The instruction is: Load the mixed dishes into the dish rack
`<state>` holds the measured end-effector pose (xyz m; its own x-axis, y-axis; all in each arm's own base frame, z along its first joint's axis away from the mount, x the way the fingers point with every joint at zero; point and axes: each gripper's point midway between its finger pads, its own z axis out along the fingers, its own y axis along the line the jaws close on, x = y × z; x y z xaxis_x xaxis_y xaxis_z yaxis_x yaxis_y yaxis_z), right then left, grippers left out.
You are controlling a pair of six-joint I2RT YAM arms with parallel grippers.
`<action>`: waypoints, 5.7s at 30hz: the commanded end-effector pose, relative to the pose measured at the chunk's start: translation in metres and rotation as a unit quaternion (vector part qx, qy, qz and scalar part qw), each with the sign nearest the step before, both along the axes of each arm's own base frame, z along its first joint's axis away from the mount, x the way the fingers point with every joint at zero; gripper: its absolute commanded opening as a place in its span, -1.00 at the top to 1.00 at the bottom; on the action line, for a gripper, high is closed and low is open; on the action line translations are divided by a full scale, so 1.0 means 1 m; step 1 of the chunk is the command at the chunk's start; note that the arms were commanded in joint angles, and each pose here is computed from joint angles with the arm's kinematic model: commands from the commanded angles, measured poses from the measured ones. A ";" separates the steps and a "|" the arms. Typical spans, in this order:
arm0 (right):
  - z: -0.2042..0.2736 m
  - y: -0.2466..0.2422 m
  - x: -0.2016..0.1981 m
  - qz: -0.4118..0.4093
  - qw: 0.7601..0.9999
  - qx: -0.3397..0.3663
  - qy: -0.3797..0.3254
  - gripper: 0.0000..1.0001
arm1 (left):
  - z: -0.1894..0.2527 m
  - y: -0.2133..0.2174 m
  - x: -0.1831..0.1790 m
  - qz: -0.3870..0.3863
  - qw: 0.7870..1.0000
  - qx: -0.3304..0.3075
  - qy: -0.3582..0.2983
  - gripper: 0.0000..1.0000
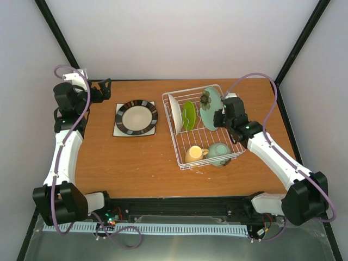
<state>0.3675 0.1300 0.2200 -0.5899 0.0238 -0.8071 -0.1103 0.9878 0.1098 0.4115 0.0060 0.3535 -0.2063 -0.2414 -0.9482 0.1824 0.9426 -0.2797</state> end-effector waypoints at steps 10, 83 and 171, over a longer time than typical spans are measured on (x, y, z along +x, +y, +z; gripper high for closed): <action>0.044 0.010 0.050 -0.011 0.996 -0.012 -0.091 0.94 | 0.010 -0.003 0.005 -0.017 0.999 0.008 -0.026 -0.99; 0.074 0.007 0.022 -0.004 0.994 0.037 -0.099 -0.09 | -0.294 0.001 0.006 -0.049 0.883 -0.069 0.461 0.07; 0.055 0.255 -0.018 0.501 0.828 0.245 0.048 -0.04 | -0.156 0.000 0.027 -0.357 0.868 -0.291 0.183 0.99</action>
